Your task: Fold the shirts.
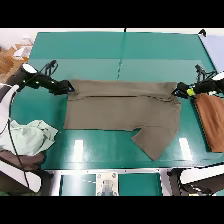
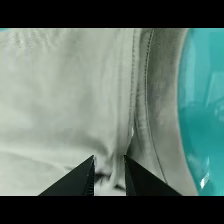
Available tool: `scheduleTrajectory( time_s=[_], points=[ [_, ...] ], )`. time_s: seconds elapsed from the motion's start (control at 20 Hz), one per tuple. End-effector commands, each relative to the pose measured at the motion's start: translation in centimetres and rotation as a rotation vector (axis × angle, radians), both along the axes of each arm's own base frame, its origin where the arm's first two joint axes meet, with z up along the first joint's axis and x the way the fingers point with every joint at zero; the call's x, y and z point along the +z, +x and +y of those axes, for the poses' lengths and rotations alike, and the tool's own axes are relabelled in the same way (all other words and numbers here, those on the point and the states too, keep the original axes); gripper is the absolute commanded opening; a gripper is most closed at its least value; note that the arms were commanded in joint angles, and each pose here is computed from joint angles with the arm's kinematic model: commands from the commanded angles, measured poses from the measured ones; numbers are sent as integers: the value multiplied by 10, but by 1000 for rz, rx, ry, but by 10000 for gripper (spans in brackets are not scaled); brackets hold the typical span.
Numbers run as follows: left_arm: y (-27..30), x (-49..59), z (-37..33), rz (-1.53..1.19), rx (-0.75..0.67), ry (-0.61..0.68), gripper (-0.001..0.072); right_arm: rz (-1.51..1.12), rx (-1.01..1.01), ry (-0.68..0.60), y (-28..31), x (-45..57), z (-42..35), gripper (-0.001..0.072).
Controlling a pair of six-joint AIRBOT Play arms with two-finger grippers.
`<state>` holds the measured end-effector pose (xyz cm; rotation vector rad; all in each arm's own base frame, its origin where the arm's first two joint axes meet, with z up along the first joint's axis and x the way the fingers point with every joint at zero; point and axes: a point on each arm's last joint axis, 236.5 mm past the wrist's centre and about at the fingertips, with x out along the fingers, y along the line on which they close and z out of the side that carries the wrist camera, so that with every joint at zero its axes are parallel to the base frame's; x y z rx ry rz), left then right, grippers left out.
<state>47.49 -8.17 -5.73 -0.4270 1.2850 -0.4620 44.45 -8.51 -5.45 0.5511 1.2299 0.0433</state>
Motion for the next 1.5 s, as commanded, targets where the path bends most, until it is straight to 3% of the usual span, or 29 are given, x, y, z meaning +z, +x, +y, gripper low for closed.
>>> scheduleTrajectory(
  time_s=[0.0,0.15,0.45,0.55,0.6,0.85,1.1,1.4,1.45],
  points=[
    [-19,32,11,131,33,-60,605,36,-58,19,-20,29,-16,237],
    [-59,46,32,263,40,-39,604,77,-139,37,-66,42,-26,236],
    [-175,25,24,352,87,24,605,317,-442,112,-216,-11,16,239],
    [-211,11,14,348,139,9,606,359,-456,133,-248,-30,38,395],
    [-222,5,7,339,171,-5,606,368,-462,143,-257,-38,46,405],
    [-230,-33,-32,258,273,-49,606,405,-495,177,-281,-72,68,404],
    [-197,-36,-61,108,357,-46,605,301,-446,241,-254,-66,88,402],
    [-194,-57,-66,179,424,-63,602,283,-400,216,-249,-67,94,402],
    [-190,-58,-63,163,438,-59,495,283,-400,216,-249,-67,94,402]
  ],
)
